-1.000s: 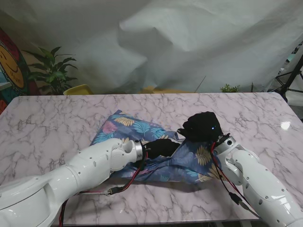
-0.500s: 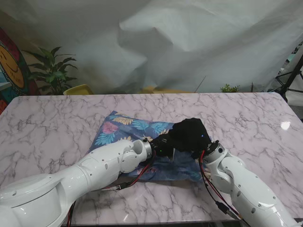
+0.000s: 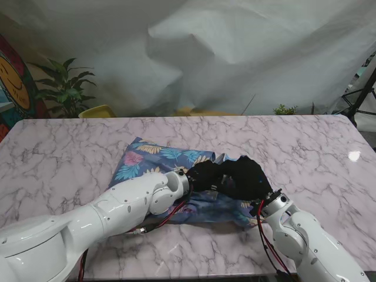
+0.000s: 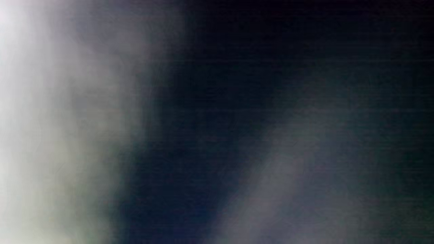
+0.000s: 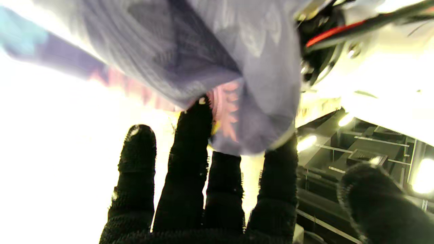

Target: Put a pillowcase on a pillow

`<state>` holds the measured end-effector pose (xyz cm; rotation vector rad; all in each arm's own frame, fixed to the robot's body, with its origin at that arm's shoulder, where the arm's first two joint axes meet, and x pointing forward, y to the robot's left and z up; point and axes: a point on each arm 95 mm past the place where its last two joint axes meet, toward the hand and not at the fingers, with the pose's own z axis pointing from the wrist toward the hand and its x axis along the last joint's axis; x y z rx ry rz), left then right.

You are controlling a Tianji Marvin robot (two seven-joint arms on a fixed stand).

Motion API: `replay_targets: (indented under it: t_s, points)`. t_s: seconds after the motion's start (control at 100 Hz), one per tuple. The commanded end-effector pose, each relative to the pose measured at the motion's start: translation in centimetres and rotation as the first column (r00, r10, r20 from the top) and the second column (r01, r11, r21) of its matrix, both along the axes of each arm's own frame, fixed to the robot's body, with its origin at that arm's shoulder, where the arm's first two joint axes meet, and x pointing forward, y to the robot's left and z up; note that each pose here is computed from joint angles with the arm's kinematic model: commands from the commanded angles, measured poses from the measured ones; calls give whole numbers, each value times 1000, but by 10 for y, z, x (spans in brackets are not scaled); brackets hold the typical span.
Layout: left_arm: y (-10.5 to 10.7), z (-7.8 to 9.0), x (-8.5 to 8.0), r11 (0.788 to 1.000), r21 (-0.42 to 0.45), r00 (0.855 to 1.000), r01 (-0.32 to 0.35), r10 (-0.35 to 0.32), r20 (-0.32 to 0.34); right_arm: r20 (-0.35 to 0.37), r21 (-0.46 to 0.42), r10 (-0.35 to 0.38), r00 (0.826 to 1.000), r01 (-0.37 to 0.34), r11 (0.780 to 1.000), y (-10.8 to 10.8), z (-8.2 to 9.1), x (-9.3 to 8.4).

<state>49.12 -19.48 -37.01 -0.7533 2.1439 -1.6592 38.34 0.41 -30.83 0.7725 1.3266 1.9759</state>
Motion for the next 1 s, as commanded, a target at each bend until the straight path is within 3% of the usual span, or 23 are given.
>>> replay_targets:
  t_s: [0.0, 0.1, 0.2, 0.29, 0.38, 0.54, 0.64, 0.81, 0.99]
  points:
    - [24, -5, 10, 997, 70, 999, -40, 40, -6, 60, 42, -29, 998, 26, 999, 2, 11, -1]
    - [28, 2, 15, 996, 70, 999, -53, 52, 17, 165, 113, -121, 979, 103, 988, 0, 23, -2]
    - [32, 11, 20, 998, 12, 997, -58, 57, 55, 212, 151, -244, 946, 215, 965, -7, 29, -2]
    - [35, 20, 21, 997, -58, 993, -50, 55, 100, 181, 141, -359, 916, 337, 931, -12, 31, -1]
    - [38, 30, 20, 993, -113, 990, -37, 52, 134, 94, 21, -409, 908, 409, 912, -19, 23, 2]
    - [44, 52, 13, 980, -199, 981, 0, 38, 188, -1, -164, -392, 920, 386, 908, -23, -3, 17]
    - [49, 65, 6, 967, -253, 977, 13, 42, 209, -35, -227, -380, 924, 363, 904, -19, -17, 27]
    - [63, 86, -1, 949, -316, 966, -18, 98, 237, -56, -270, -353, 934, 326, 906, -11, -32, 40]
    - [79, 89, 1, 957, -279, 962, -75, 143, 231, -57, -271, -319, 946, 293, 917, 2, -37, 45]
